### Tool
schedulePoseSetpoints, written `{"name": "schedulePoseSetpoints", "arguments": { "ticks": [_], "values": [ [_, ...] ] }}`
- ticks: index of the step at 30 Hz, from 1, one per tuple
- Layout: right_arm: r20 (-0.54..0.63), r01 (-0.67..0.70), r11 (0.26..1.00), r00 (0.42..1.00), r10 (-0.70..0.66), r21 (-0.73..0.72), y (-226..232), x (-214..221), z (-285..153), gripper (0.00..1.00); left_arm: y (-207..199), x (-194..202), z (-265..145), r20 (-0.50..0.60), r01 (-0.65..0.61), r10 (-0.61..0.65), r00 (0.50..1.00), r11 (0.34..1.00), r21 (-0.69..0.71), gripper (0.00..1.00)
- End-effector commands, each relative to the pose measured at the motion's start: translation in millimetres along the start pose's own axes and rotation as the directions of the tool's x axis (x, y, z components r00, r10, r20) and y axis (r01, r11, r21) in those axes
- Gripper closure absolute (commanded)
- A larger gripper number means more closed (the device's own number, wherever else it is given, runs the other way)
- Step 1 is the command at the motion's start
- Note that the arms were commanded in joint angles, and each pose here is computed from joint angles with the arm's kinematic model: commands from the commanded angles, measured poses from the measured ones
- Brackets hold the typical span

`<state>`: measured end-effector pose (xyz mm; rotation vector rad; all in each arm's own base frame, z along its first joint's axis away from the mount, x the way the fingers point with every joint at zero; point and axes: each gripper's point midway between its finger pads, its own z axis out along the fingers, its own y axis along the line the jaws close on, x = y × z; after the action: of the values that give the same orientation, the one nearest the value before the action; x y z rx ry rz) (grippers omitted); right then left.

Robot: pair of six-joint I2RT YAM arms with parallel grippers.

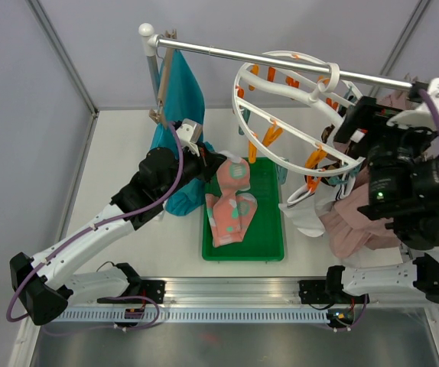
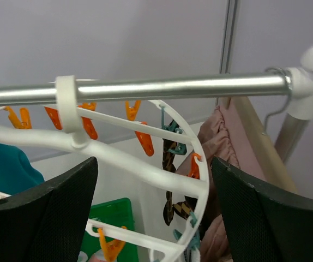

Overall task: Clip the socks to the hanger
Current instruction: Move the clothesline to the corner of the board.

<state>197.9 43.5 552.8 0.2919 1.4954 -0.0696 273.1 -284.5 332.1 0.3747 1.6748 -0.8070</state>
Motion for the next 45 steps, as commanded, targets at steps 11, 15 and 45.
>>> {"name": "schedulePoseSetpoints", "arguments": {
  "ticks": [11, 15, 45],
  "values": [
    [0.007, 0.210, 0.977, 0.978, -0.210, 0.032, 68, -28, 14, 0.05, -11, -16, 0, 0.040, 0.015, -0.017, 0.999, 0.999, 0.043, 0.98],
    [0.044, 0.209, 0.967, 0.975, -0.218, 0.147, 70, -52, 46, 0.02, -11, -17, -2, 0.044, 0.012, -0.014, 0.999, 0.999, 0.040, 0.98],
    [0.066, -0.014, 0.752, 0.997, -0.039, 0.659, -117, -38, 28, 0.02, -17, -16, -8, 0.043, 0.021, -0.025, 0.999, 0.997, 0.076, 0.98]
  ]
}}
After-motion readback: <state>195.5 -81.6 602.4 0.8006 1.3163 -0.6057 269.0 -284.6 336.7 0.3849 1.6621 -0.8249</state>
